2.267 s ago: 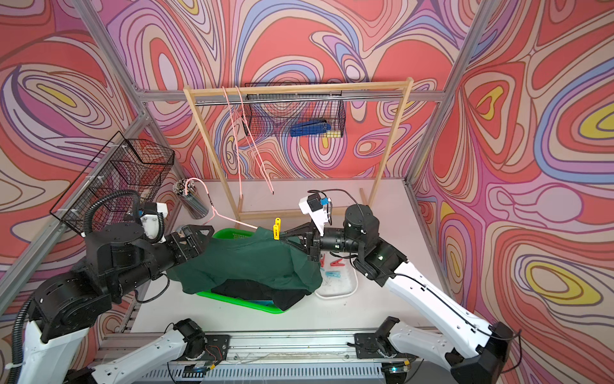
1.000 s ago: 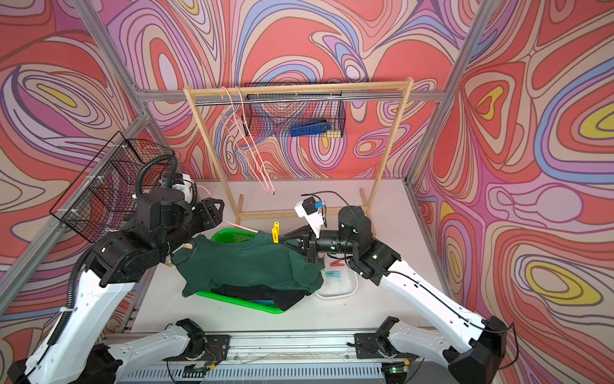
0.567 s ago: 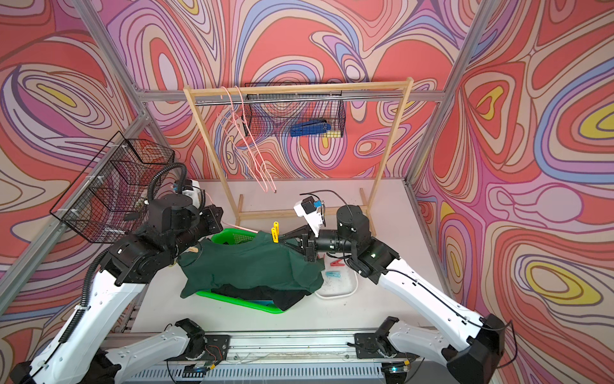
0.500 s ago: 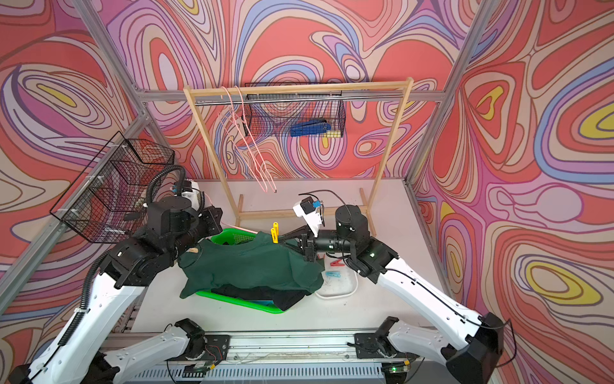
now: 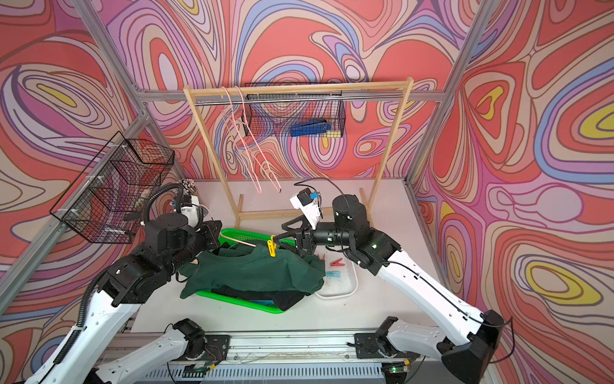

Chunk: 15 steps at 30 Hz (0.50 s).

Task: Remove the clothespins securing t-shirts to the hanger
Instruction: Adjust the T-shirt in the basket.

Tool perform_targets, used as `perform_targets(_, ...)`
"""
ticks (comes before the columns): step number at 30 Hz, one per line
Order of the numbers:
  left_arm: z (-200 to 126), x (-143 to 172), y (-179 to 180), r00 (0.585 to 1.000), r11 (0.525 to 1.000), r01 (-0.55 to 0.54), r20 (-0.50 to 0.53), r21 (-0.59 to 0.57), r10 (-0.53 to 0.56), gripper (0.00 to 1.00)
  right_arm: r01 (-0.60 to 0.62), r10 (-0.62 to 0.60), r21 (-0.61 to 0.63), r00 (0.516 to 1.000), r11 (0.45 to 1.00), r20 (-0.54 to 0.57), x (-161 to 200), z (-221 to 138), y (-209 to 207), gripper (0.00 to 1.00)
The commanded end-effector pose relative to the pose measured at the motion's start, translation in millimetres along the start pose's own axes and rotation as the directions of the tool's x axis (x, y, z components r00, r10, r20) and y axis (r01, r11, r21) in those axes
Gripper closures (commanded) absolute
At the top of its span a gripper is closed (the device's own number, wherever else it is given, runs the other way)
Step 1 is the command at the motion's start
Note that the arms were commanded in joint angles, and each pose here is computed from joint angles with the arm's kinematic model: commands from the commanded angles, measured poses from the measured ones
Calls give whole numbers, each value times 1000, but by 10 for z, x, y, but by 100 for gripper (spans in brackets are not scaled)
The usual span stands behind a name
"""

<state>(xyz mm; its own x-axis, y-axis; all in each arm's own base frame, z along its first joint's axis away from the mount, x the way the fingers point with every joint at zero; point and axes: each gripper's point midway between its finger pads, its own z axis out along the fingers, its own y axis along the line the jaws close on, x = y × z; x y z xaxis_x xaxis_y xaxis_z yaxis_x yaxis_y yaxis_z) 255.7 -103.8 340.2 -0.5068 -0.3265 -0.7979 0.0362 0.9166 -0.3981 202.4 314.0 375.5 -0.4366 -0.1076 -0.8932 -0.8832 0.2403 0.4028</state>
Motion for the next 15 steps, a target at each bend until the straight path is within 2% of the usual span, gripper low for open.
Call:
perform_targets(1, -37, -52, -32, 999, 1000, -19, 26, 19, 19, 100, 17, -15, 31, 998, 999, -54, 40, 3, -36, 32)
perform_targets(7, 2, -1, 5, 1000, 1000, -27, 13, 2, 27, 100, -8, 13, 35, 990, 999, -141, 126, 41, -64, 27)
perform_targets(15, 40, 43, 74, 1000, 1000, -16, 17, -25, 17, 100, -56, 52, -27, 988, 998, -146, 159, 114, -9, 27)
